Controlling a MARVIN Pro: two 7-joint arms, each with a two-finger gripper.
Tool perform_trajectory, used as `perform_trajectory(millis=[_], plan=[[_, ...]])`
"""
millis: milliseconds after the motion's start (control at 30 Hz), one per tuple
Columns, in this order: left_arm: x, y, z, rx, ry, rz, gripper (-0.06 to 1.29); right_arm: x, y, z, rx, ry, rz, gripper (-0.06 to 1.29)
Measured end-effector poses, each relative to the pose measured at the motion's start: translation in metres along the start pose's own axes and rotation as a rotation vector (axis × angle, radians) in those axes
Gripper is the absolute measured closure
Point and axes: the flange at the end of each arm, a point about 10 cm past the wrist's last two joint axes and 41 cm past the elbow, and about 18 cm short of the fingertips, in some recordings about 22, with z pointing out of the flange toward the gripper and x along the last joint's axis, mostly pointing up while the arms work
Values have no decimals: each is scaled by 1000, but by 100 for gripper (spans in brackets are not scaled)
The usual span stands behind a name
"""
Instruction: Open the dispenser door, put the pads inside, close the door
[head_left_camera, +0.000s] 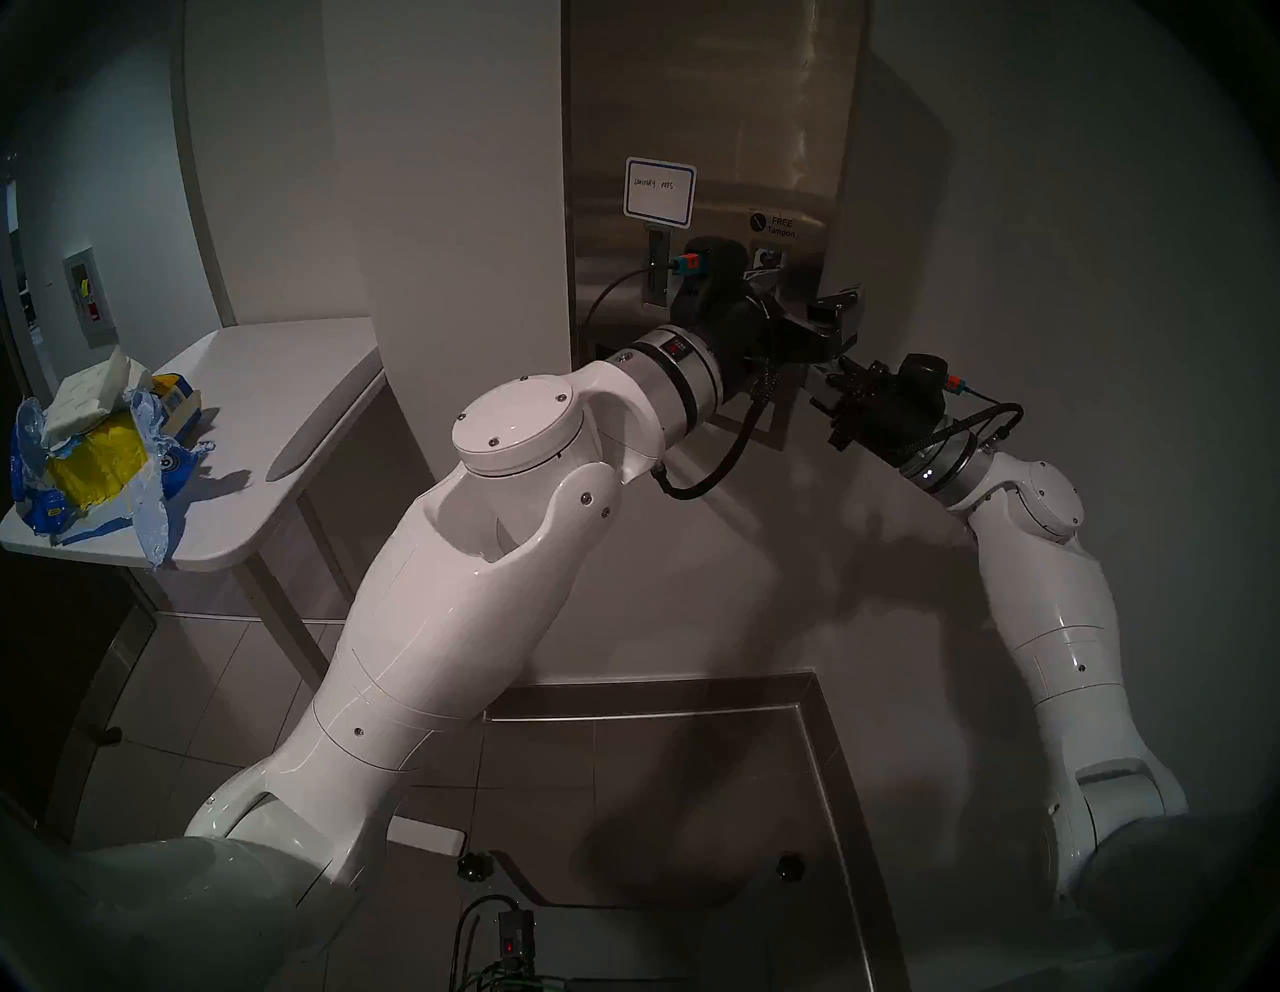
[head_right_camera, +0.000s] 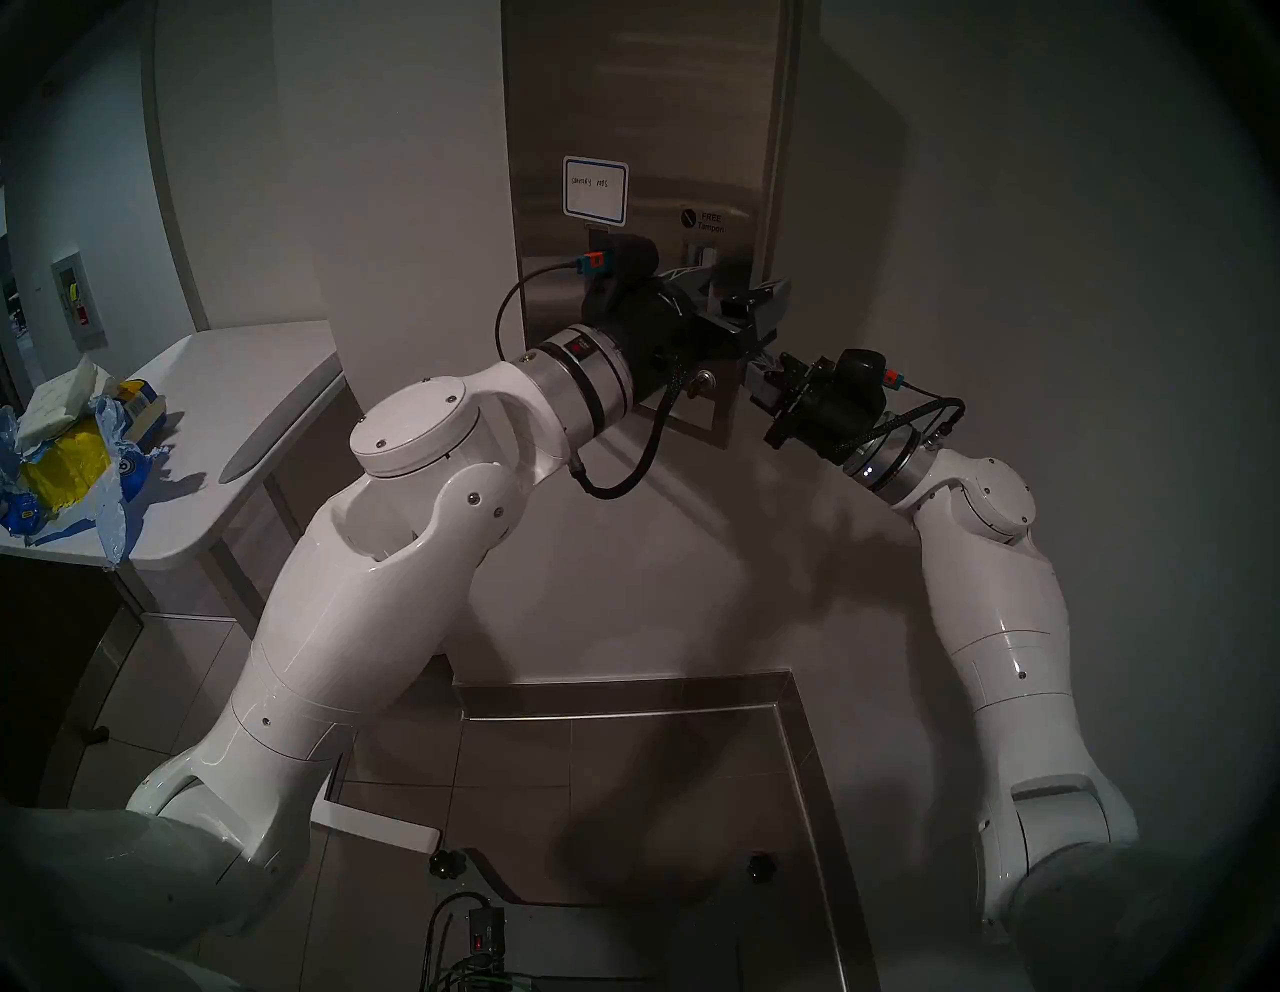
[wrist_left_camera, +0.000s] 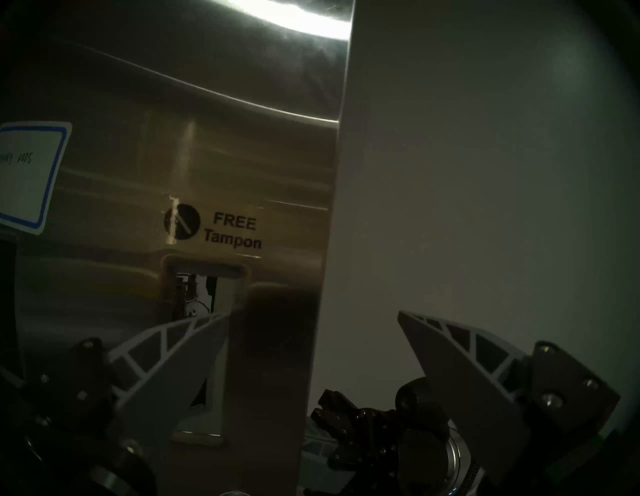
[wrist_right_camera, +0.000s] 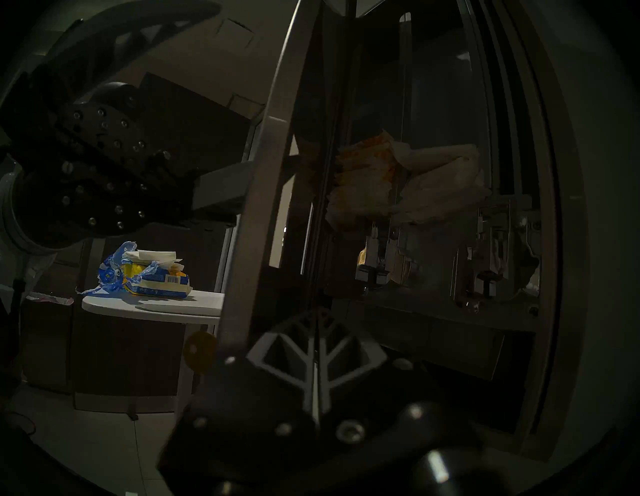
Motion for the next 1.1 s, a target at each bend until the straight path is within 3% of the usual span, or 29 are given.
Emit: perform_trajectory(millis=[1100], plan=[[-11,3,14,79,-35,25,1,0,1,0,-8,1,0,127]])
